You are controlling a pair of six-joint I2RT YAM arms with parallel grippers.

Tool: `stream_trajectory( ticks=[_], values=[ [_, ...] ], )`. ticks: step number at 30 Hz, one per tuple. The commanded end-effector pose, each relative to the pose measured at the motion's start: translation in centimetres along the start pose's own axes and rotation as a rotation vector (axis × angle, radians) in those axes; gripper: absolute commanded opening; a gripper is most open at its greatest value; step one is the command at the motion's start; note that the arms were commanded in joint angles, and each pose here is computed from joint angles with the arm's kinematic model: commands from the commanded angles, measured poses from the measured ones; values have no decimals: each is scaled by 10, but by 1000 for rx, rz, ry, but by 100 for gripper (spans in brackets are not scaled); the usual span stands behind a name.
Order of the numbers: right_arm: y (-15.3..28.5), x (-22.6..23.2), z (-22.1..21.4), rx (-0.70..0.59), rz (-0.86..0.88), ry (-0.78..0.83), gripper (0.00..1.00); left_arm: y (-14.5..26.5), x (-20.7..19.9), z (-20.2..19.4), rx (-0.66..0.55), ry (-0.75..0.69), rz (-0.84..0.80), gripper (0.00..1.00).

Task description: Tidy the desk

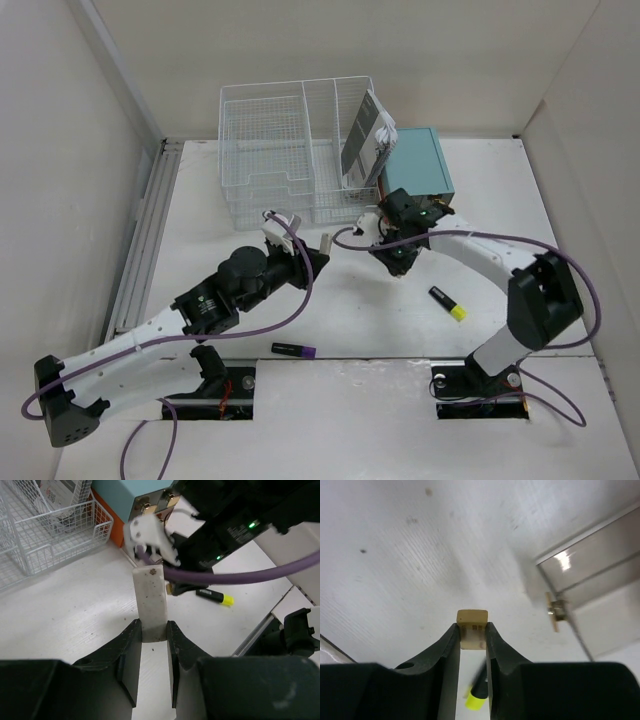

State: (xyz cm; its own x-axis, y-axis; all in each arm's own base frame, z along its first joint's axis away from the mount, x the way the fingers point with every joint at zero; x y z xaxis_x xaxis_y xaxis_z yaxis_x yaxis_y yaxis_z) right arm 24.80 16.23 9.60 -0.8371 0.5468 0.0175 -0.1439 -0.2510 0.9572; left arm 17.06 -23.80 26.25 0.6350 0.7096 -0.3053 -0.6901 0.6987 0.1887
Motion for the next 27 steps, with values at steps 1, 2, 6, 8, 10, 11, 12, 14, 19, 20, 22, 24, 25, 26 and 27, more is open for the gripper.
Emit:
stream_trajectory(
  ticks=[1, 2, 6, 8, 10, 11, 12, 14, 19, 20, 22, 24, 25, 26, 27],
  values=[
    [65, 2, 49, -257, -29, 70, 6, 3, -6, 17, -68, 17, -29, 0],
    [73, 2, 54, -283, -40, 66, 6, 3, -6, 17, -68, 17, -29, 0],
    [100, -36, 65, -367, -231, -43, 6, 3, -7, 21, -76, 19, -33, 0],
    [98, -51, 60, -353, -278, -97, 6, 4, -8, 20, -73, 18, -41, 0],
    [95, -67, 57, -339, -304, -153, 6, 2, -8, 15, -52, 15, -43, 0],
    [87, -73, 53, -308, -309, -167, 6, 0, -8, 13, -43, 13, -40, 0],
    [87, -82, 53, -313, -340, -196, 6, 0, -9, 17, -51, 14, -43, 0],
    [82, -89, 51, -299, -352, -210, 6, -2, -11, 16, -48, 14, -53, 0],
    [68, -109, 53, -280, -368, -252, 7, -17, -20, 4, -13, 21, -107, 0],
    [66, -114, 52, -279, -372, -262, 11, -22, -20, 1, -2, 19, -103, 0],
    [58, -113, 55, -274, -342, -259, 15, -36, -22, -9, 27, 16, -115, 0],
    [55, -114, 55, -271, -318, -264, 35, -49, -26, -13, 37, 24, -128, 0],
    [51, -113, 56, -267, -303, -263, 41, -55, -26, -11, 38, 26, -129, 0],
    [51, -115, 54, -270, -299, -271, 45, -58, -29, -12, 44, 26, -140, 0],
    [54, -115, 57, -282, -293, -268, 50, -63, -30, -9, 40, 27, -142, 0]
  ],
)
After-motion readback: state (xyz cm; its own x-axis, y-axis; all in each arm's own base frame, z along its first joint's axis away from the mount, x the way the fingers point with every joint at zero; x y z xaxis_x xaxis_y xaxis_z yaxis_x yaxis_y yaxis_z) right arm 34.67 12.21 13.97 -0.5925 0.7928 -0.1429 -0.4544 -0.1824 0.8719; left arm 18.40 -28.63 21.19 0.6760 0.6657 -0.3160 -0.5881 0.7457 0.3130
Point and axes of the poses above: each gripper's point midway between its finger pads, its own y axis back along the fingers, its own x axis along the line the jaws close on, z = x × y, the point moved 3 cm from there along y, back along the fingers, and after that the axes turned 4 degrees about -y, right-handed, at the moved point
